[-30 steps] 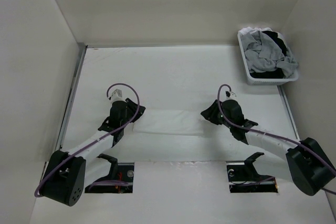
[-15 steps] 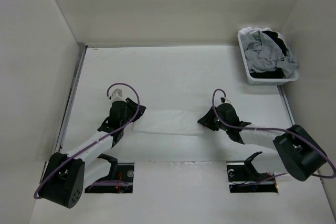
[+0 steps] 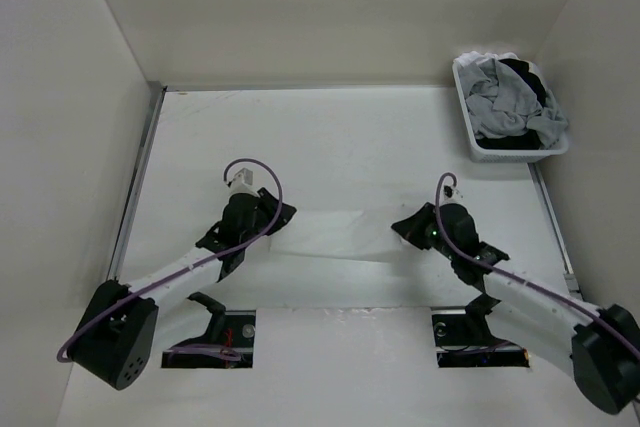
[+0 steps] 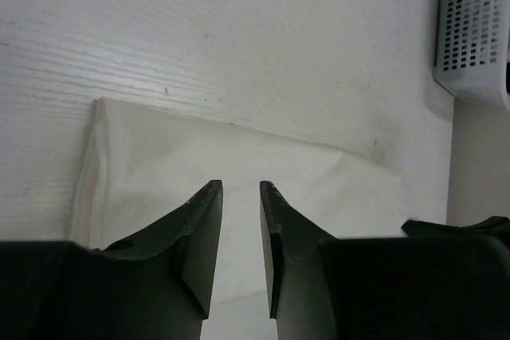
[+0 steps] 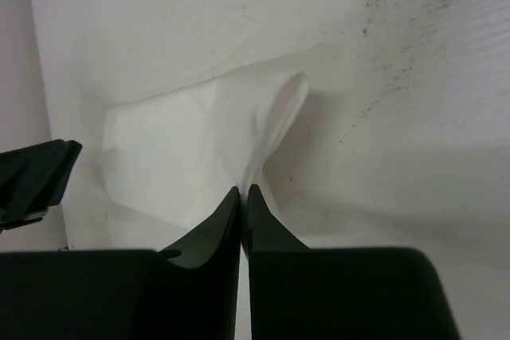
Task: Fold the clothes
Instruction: Fold the tank top
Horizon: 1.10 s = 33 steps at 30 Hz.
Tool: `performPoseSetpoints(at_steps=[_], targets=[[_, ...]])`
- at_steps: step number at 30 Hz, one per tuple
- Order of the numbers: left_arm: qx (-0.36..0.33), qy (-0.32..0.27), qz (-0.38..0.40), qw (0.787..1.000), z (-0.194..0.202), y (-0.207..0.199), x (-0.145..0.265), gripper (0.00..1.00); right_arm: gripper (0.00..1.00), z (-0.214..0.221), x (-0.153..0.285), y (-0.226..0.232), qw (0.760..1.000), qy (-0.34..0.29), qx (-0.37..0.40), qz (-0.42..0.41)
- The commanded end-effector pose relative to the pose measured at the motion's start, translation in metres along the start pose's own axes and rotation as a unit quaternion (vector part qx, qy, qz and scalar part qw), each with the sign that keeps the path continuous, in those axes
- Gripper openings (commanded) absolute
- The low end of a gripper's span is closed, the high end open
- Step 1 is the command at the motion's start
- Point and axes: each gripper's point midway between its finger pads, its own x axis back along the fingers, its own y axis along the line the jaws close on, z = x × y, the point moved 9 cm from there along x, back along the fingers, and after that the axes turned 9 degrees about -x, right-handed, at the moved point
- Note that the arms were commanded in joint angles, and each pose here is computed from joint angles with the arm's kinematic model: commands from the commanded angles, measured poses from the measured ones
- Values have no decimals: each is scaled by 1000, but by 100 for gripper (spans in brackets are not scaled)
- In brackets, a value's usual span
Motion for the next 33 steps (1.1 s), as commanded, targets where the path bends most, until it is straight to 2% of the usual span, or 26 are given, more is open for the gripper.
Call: performPoseSetpoints(at_steps=[1, 6, 9, 10, 13, 21, 27, 30, 33], targets=[[5, -29, 49, 998, -14, -31, -1, 24, 5, -13, 21, 2, 998, -30, 35, 44], [3, -29, 72, 997, -13, -44, 4, 25, 6, -35, 32, 36, 991, -46, 102, 67], [5, -38, 82, 996, -17, -48, 12, 25, 6, -33, 24, 62, 988, -27, 135, 67], [10, -41, 86, 995, -23, -48, 21, 25, 6, -27, 18, 84, 985, -19, 155, 72], [14, -45, 92, 995, -30, -51, 32, 26, 6, -21, 12, 104, 983, -12, 169, 76], [22, -111, 109, 988, -62, -49, 73, 28, 6, 27, -27, 160, 971, 43, 214, 94], [35, -124, 120, 984, -72, -38, 84, 28, 7, 78, -72, 183, 958, 88, 247, 119], [37, -128, 120, 984, -74, -37, 84, 28, 12, 105, -92, 194, 955, 104, 250, 121], [36, -133, 125, 983, -75, -39, 84, 28, 28, 124, -102, 201, 958, 113, 237, 113]])
